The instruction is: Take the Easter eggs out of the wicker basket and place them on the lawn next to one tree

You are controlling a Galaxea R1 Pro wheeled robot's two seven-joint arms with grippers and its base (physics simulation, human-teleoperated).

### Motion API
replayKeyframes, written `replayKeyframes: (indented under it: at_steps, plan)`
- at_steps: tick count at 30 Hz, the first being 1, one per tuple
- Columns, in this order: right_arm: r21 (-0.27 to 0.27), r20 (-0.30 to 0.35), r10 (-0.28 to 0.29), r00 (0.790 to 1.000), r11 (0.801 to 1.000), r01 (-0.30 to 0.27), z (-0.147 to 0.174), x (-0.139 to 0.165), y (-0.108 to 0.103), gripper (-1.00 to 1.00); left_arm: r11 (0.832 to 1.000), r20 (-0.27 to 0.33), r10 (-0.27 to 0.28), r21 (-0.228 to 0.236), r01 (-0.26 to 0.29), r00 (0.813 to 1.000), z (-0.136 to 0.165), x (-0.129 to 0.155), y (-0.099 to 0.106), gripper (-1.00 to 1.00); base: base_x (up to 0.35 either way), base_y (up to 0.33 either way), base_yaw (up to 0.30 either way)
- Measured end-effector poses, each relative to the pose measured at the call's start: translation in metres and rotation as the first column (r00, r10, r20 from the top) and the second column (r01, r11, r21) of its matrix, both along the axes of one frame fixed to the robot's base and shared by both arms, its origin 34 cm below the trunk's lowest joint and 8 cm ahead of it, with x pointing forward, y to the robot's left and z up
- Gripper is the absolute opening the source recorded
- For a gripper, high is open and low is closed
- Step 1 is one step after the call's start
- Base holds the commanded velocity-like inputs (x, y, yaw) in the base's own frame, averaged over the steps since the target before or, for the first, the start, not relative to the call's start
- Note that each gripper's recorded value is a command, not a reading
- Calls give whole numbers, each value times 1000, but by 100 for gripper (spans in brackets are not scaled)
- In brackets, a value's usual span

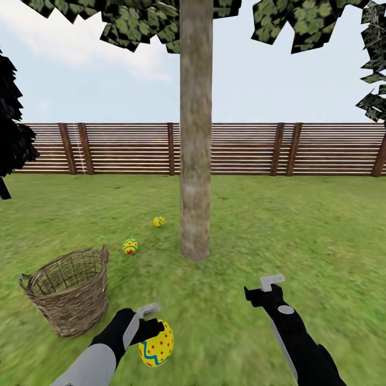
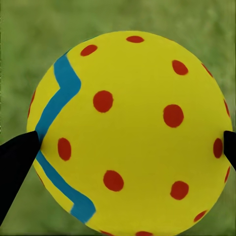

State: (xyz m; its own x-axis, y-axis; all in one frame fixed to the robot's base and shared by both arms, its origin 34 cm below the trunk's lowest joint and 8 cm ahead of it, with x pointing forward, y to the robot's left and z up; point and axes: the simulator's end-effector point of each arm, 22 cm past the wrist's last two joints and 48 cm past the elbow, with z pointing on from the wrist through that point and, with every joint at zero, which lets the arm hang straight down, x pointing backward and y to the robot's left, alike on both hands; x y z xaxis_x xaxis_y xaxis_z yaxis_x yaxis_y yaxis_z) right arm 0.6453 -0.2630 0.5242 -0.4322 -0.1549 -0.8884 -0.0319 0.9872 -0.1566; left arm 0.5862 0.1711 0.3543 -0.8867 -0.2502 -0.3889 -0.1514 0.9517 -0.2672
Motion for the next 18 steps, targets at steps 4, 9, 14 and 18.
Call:
replayKeyframes:
  at_steps: [4,9,14,18]
  plan:
    - [0,-8,0,1000,1000,0,-5,0,0,100,1000,-2,2,1,-2,1000,-4,0,0,-100,0,0,63]
    - [-1,-8,0,1000,1000,0,-5,0,-1,100,1000,43,14,7,-14,999,1,9,3,-100,95,0,63]
    - [-1,-6,-1,1000,1000,1,-4,0,-1,100,1000,49,3,-14,-2,999,2,9,-3,-100,318,0,63]
    - [0,-6,-1,1000,1000,1,-4,0,-1,100,1000,49,-1,-19,2,999,2,9,-4,-100,328,0,63]
